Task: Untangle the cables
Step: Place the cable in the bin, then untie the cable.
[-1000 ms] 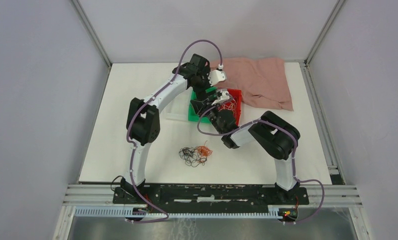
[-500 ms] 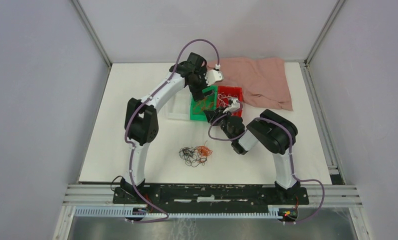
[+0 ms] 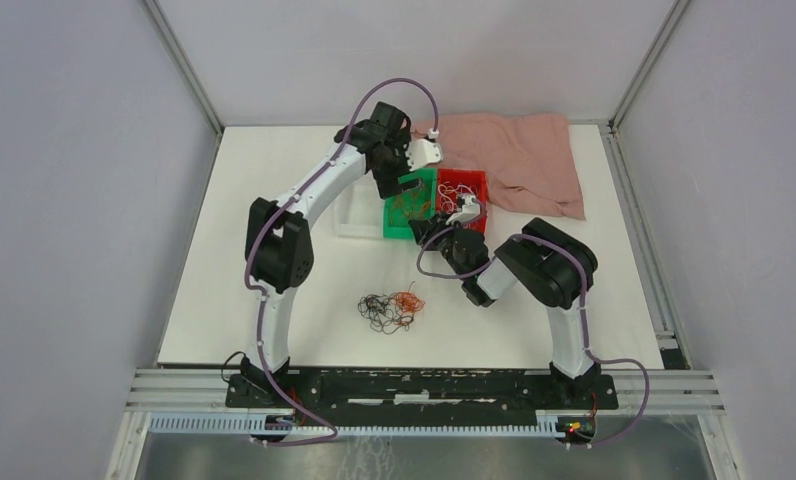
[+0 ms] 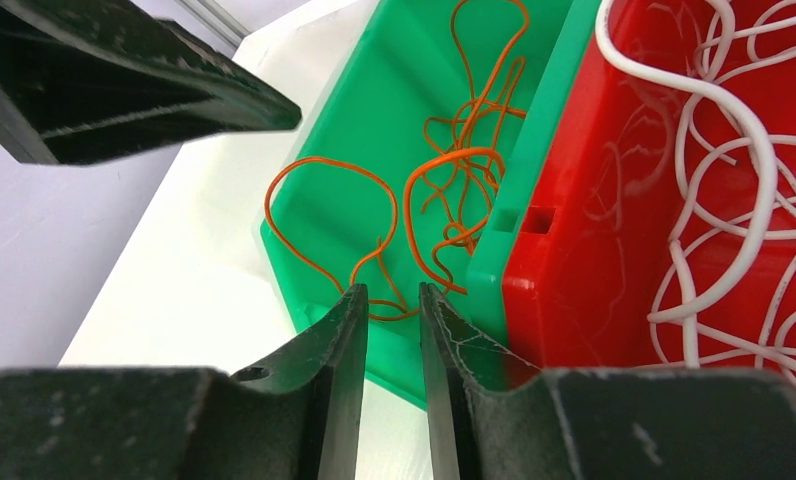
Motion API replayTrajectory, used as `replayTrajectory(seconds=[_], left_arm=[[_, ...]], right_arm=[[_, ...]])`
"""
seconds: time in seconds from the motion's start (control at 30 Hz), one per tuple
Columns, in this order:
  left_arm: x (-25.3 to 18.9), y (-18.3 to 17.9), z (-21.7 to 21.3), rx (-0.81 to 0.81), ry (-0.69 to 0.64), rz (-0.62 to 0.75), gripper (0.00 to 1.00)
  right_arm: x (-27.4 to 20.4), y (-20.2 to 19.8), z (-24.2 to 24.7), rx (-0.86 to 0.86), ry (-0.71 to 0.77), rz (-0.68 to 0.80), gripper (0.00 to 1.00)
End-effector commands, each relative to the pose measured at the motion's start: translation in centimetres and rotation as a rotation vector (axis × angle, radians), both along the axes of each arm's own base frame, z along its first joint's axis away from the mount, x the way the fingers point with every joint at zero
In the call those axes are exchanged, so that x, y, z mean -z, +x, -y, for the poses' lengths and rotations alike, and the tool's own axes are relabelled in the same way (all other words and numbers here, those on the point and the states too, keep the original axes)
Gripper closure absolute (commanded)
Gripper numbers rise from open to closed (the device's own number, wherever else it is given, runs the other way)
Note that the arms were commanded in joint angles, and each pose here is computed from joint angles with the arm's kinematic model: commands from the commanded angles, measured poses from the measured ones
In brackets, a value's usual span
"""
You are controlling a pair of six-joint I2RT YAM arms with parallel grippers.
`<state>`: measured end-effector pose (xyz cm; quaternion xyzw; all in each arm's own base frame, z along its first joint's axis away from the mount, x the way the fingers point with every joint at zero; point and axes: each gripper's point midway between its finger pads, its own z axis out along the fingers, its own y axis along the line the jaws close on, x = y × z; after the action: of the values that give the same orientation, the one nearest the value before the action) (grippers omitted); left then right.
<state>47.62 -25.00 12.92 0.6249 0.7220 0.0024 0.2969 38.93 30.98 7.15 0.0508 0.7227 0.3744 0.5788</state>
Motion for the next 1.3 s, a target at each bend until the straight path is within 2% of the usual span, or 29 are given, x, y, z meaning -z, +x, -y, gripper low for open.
replayTrajectory(seconds=[0.0, 0.13, 0.23, 0.4, 0.57, 0.7, 0.83, 0.93, 1.07, 1.27], left_arm=[[-8.3, 2.4, -0.1, -0.003, -0.02, 0.24, 0.01], [-12.0, 3.4, 0.1, -0.069, -0.091, 0.314, 0.01], [-12.2, 1.2, 0.4, -0.024, -0.14, 0.226, 0.01], [-9.4, -4.8, 0.0, 0.037, -0.207, -0.077, 0.01], [-9.7, -8.8, -1.9, 0.021, -0.33, -0.238, 0.02], [-7.2, -15.2, -2.5, 0.111, -0.346, -0.364, 0.07], [-3.5, -21.6, -1.5, 0.205, -0.293, -0.468, 0.12], [-1.6, -24.6, -0.2, 0.258, -0.27, -0.524, 0.16], [-0.3, -25.4, 1.8, 0.274, -0.249, -0.543, 0.24], [0.7, -22.6, 4.9, 0.165, -0.305, -0.54, 0.37]], right_arm=[[-3.7, -0.1, -0.8, -0.025, 0.051, 0.069, 0.69], [-5.0, -0.7, -0.6, -0.04, 0.068, 0.088, 0.69], [-6.9, -1.4, -0.4, -0.057, 0.084, 0.112, 0.66], [-9.8, -2.9, 1.0, -0.068, 0.019, 0.082, 0.56], [-11.4, -5.4, 3.8, -0.073, -0.153, 0.036, 0.42], [-10.9, -8.7, 5.8, -0.129, -0.268, -0.056, 0.41], [-9.8, -12.3, 7.8, -0.164, -0.285, -0.142, 0.42], [-8.7, -14.4, 9.2, -0.163, -0.277, -0.201, 0.46], [-7.1, -16.5, 10.8, -0.147, -0.26, -0.27, 0.52], [-5.5, -17.7, 11.7, -0.125, -0.236, -0.333, 0.57]])
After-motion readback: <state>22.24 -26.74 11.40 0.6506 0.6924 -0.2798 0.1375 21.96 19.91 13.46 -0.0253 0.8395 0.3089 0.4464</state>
